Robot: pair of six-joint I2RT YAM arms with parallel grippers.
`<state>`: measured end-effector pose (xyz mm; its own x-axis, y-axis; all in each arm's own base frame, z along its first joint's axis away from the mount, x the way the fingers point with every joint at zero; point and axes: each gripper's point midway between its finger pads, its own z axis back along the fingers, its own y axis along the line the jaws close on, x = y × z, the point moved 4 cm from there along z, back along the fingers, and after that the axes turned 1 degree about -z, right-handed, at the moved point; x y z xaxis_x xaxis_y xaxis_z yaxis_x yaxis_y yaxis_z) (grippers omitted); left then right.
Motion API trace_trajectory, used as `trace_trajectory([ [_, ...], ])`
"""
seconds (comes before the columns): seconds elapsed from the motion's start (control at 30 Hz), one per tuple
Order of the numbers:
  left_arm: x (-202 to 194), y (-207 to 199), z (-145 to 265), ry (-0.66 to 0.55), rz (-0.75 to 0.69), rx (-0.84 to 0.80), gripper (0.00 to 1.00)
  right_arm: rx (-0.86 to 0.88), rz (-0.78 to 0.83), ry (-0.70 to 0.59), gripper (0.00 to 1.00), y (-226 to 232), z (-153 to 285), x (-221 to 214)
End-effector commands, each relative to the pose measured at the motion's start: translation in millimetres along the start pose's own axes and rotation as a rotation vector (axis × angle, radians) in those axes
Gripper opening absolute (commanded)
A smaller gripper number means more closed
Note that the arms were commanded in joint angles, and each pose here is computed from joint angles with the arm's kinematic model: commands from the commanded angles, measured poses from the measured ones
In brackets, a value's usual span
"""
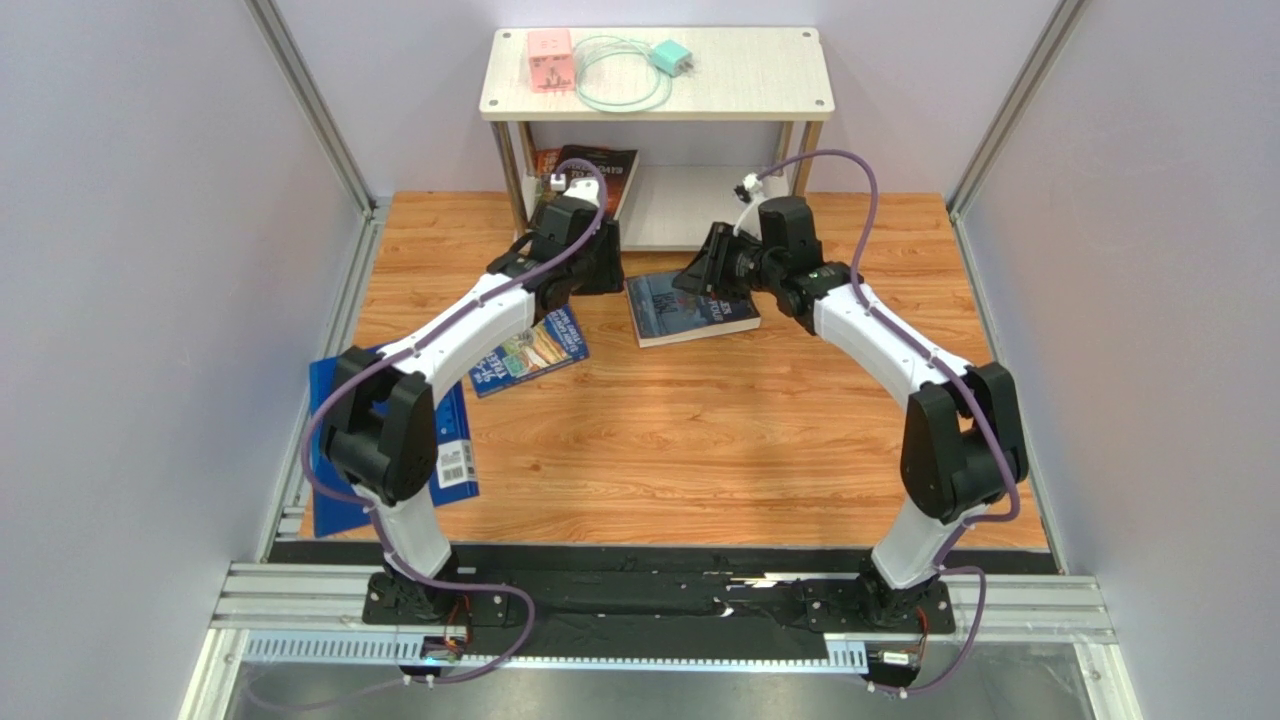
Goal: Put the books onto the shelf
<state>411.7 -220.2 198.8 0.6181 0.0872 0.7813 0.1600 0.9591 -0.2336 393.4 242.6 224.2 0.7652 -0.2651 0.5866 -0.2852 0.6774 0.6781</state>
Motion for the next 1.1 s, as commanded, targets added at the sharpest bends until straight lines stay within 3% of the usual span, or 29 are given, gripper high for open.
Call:
trace_trajectory([
  [0.0, 23.2, -3.2, -12.2, -0.003, -0.037, 0.010, 0.56, -0.080, 0.041, -0.043, 0.34, -9.5, 24.6, 1.5],
  [0.2, 15.4, 8.3, -50.0, 0.055, -0.012, 0.041, 0.52, -0.093, 0.025, -0.046, 0.34, -18.0, 34.8, -1.9],
  [0.53, 23.7, 9.8, -75.3, 0.072, -0.011, 0.040, 0.50, -0.081, 0.015, -0.033, 0.34, -20.7, 31.3, -4.2],
  [1.07, 52.5, 5.9, -105.5, -0.004, -0.001, 0.010, 0.50, -0.096, -0.008, -0.008, 0.33, -37.7, 21.5, -5.9],
])
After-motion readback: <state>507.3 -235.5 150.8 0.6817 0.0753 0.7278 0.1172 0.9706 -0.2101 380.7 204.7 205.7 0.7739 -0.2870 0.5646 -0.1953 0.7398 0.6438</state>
